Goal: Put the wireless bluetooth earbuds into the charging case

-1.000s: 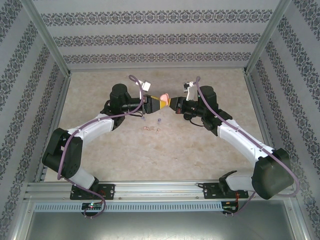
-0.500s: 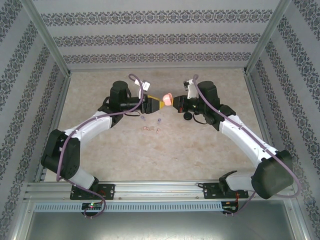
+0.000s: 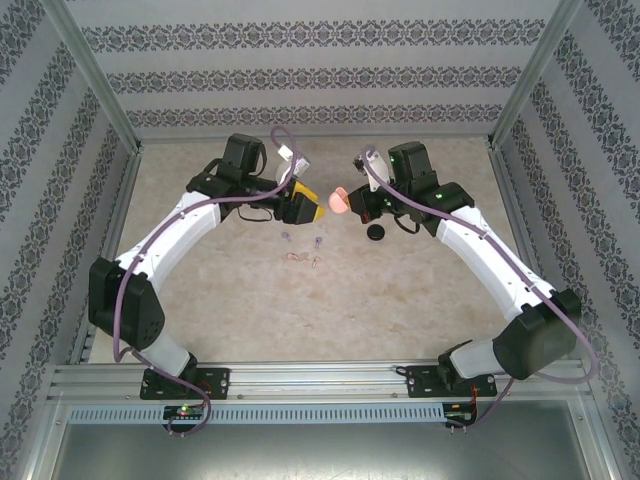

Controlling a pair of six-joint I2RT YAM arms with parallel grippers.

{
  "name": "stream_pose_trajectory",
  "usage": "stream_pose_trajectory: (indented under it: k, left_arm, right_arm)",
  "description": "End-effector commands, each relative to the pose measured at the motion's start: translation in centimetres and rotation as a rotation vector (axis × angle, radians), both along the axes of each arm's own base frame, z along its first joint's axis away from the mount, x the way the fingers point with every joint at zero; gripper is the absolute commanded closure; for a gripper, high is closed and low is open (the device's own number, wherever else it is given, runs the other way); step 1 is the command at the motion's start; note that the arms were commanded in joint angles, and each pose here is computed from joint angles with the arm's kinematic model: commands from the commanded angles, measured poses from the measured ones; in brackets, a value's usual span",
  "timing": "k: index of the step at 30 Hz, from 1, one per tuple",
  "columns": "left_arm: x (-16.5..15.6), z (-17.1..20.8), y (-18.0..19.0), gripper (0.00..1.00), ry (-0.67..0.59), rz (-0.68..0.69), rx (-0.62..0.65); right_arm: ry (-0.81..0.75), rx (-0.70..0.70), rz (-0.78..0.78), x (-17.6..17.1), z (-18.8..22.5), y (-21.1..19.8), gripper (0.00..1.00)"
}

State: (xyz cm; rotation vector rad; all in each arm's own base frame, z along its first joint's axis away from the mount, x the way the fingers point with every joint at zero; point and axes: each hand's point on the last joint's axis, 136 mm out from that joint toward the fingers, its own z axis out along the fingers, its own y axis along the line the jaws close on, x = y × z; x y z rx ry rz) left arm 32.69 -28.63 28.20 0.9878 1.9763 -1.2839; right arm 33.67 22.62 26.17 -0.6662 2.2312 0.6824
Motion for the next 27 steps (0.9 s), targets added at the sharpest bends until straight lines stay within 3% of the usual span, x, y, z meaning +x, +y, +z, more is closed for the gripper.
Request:
stream_pose_trajectory:
  k: [1, 16, 27]
  left_arm:
    - [-1.8, -1.1, 0.5, 0.29, 0.058, -0.093, 0.033]
    - [-2.1, -0.4, -0.4, 0.34, 0.112, -0.197, -0.020]
    - [-2.2, -0.6, -0.6, 0.46, 0.140, -0.230, -0.034]
  right_arm:
    - [-0.019, -0.069, 0.058, -0.7, 0.3, 0.1, 1.00]
    - [-0.036, -0.127, 0.153, -1.4, 0.6, 3.5, 1.00]
    - [-0.041, -0.134, 0.170, -1.7, 0.8, 3.8, 1.00]
